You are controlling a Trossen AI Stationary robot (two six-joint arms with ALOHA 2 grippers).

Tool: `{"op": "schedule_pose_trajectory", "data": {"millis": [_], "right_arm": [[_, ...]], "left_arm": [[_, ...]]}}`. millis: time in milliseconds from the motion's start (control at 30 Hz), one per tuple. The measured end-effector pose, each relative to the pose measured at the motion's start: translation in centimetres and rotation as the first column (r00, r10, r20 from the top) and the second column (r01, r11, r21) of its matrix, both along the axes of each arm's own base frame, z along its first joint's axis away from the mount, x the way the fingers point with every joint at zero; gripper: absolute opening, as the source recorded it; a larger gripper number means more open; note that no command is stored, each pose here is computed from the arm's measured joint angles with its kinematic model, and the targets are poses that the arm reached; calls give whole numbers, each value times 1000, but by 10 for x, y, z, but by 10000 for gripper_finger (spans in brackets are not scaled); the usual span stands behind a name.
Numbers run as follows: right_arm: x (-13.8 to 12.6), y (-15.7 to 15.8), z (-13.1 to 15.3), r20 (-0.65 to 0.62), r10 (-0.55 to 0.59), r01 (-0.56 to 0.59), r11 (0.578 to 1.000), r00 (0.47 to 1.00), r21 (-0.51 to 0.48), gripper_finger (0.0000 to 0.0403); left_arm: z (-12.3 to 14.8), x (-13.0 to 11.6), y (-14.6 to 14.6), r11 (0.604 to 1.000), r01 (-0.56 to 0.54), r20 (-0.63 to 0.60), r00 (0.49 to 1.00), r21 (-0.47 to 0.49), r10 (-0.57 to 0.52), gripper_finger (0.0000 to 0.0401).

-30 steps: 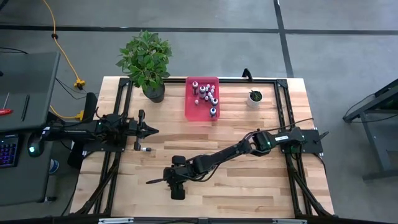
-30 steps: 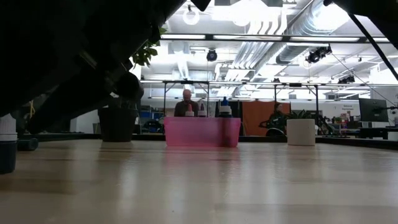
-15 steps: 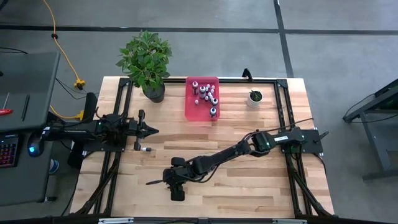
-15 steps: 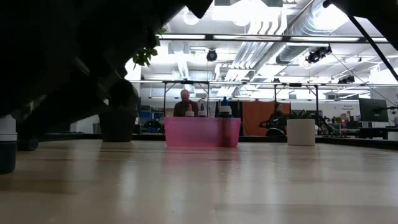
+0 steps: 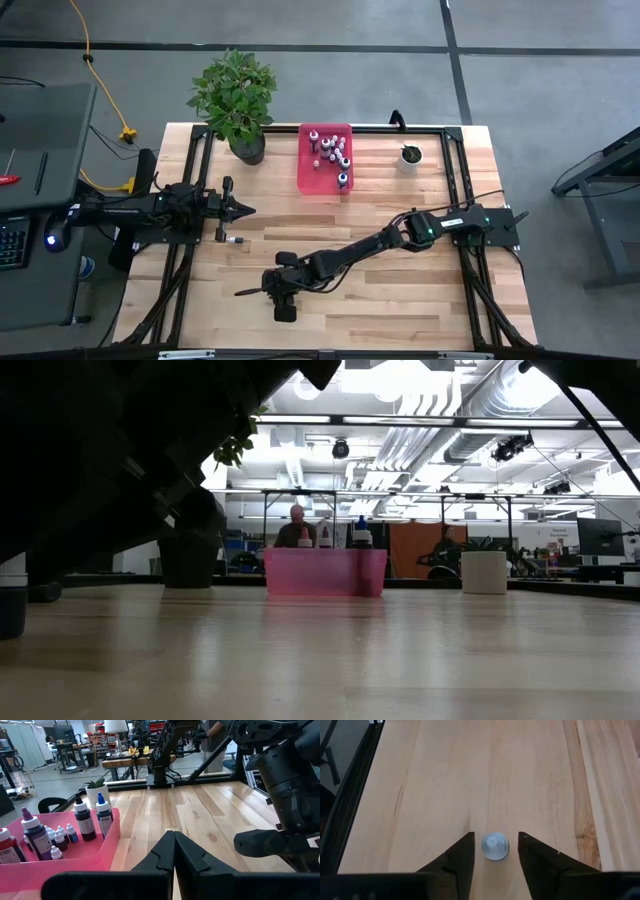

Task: Pick & Place food coloring
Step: Put the red food coloring bottle into the pink bin

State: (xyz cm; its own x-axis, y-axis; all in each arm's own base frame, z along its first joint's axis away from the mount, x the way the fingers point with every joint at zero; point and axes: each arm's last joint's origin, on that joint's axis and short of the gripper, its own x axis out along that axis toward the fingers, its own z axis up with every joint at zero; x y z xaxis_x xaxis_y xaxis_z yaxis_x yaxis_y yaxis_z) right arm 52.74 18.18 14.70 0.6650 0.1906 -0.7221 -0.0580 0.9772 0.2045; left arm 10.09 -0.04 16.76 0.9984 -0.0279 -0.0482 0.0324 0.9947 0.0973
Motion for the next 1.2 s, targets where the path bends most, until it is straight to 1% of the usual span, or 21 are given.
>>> {"op": "schedule_pose_trajectory", "data": {"millis": [333,500,700,800,933,1033,1133,1200], "right_arm": [[0,0,0,0,0,0,1000,1000,0,81],[0,0,0,2,-1,1,1000,1000,1,60],[0,0,0,-6,-30,30,999,1000,27,56],[1,0,4,3,-42,42,999,999,24,55],[5,0,19,51,-81,81,997,995,1,51],[5,-2,30,51,-115,117,993,992,-31,51],[4,-3,42,47,-174,176,983,984,-45,51],[1,-5,50,56,-222,224,974,973,-31,50]], "left_arm": [[0,0,0,1000,0,0,1000,0,0,0],[0,0,0,1000,0,0,1000,0,0,0],[0,0,0,1000,0,0,1000,0,0,0],[0,0,0,1000,0,0,1000,0,0,0],[0,0,0,1000,0,0,1000,0,0,0],[0,0,0,1000,0,1,1000,0,0,0],[0,0,0,1000,0,0,1000,0,0,0],[0,0,0,1000,0,1,1000,0,0,0]]}}
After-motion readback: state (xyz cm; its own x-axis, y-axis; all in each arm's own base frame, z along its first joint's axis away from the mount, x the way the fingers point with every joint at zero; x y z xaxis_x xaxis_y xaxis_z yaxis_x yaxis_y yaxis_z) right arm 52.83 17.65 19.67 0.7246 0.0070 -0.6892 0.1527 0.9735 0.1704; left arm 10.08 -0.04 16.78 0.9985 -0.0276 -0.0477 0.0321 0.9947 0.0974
